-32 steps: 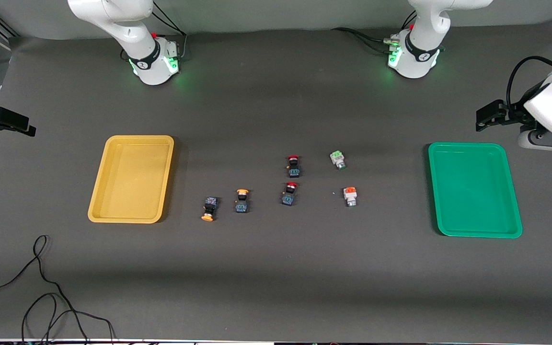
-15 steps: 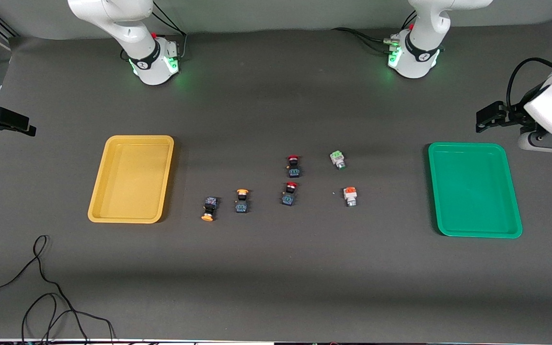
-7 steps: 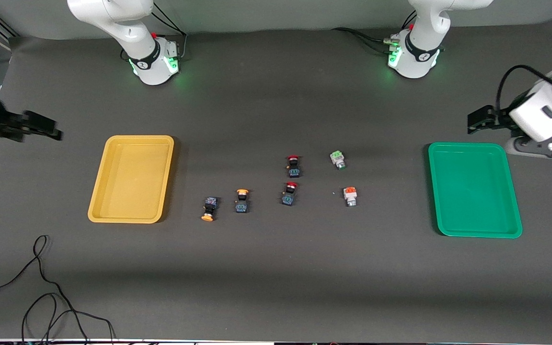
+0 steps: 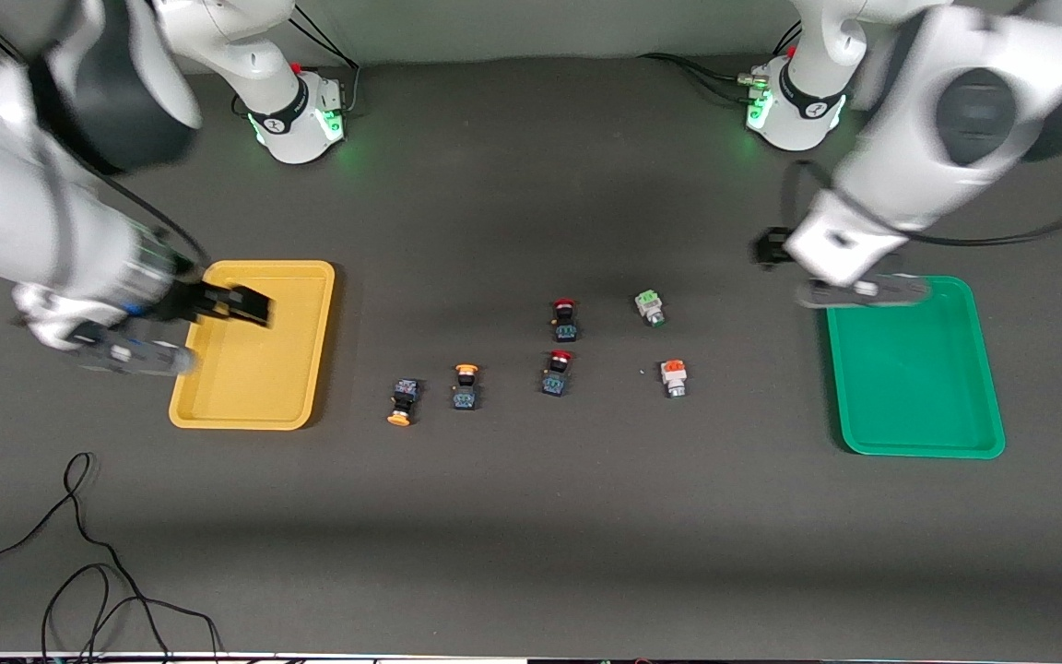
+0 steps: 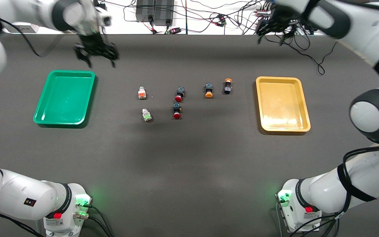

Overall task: Place green and yellow buttons in trays
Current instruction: 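Grasp yellow button with right gripper while left gripper grasps green button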

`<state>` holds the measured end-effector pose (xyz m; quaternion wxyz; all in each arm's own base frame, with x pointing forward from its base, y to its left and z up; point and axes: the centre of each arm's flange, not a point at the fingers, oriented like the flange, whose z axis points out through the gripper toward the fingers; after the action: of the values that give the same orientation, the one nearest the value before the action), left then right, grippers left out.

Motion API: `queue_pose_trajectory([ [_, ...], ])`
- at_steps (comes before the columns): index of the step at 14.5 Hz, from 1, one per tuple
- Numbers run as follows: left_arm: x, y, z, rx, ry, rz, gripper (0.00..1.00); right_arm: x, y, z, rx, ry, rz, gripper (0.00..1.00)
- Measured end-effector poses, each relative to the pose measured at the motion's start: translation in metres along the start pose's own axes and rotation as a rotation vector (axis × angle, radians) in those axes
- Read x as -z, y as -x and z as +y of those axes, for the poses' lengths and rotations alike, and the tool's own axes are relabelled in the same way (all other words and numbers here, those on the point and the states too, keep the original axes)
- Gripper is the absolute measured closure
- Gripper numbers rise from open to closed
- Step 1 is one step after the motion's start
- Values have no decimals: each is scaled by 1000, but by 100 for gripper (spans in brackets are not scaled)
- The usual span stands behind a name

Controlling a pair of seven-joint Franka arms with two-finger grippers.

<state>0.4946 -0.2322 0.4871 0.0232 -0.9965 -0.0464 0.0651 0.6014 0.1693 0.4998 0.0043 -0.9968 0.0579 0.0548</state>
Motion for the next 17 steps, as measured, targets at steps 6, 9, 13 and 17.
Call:
queue_pose_trajectory([
  [6,-53,70,105,177,40,78,0,-144,-13,-32,-30,5,34,0],
  [9,-96,75,115,194,56,94,0,-202,-8,-63,-47,12,49,0],
  [13,-193,51,120,217,58,101,0,-277,-17,-74,-45,25,59,0],
  [17,-274,38,124,210,37,107,0,-319,-21,-74,-42,28,72,0],
])
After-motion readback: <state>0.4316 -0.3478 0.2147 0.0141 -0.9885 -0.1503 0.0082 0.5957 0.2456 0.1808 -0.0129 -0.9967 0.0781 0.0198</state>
